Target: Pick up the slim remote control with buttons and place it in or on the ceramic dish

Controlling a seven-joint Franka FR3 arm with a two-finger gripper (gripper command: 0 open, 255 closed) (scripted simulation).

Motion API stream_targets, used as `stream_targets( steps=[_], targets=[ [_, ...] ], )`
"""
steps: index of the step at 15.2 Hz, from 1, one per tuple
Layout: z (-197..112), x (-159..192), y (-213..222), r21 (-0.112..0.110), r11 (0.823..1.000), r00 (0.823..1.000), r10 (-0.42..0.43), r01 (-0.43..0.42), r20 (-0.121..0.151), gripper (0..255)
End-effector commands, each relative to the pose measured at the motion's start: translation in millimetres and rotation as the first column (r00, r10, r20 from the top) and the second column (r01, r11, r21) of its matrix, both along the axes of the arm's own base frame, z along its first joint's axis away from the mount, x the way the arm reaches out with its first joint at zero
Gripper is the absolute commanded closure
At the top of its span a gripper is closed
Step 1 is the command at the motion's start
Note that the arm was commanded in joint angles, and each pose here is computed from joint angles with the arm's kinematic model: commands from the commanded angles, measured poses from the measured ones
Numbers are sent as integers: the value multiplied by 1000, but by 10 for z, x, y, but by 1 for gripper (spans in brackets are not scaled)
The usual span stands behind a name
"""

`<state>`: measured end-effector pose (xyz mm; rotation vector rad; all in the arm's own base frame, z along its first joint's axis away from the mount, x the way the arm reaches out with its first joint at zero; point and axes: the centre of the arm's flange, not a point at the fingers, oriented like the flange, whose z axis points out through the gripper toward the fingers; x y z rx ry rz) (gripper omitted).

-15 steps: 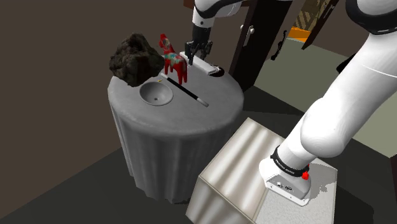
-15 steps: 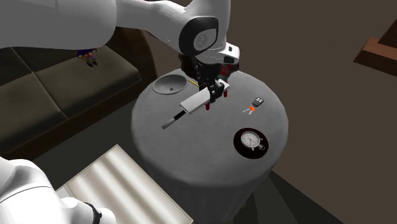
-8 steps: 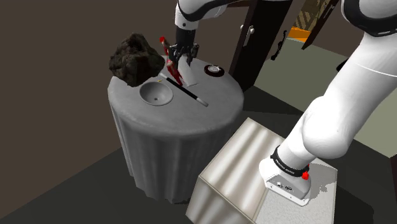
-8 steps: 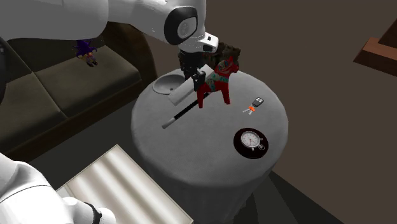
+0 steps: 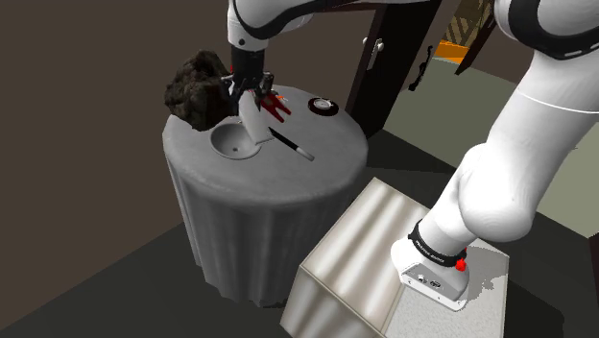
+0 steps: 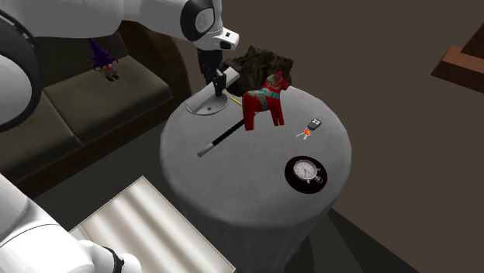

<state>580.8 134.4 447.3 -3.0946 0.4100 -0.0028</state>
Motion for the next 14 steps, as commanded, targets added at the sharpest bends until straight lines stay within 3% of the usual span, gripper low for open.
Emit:
stream_targets(
  steps=[1,2,14],
  targets=[
    [18,17,276,0,1000,1000,-2,2,1,255],
    [18,34,434,0,1000,1000,-2,2,1,255],
    [-615,34,434,0,1000,1000,-2,2,1,255]
  ],
)
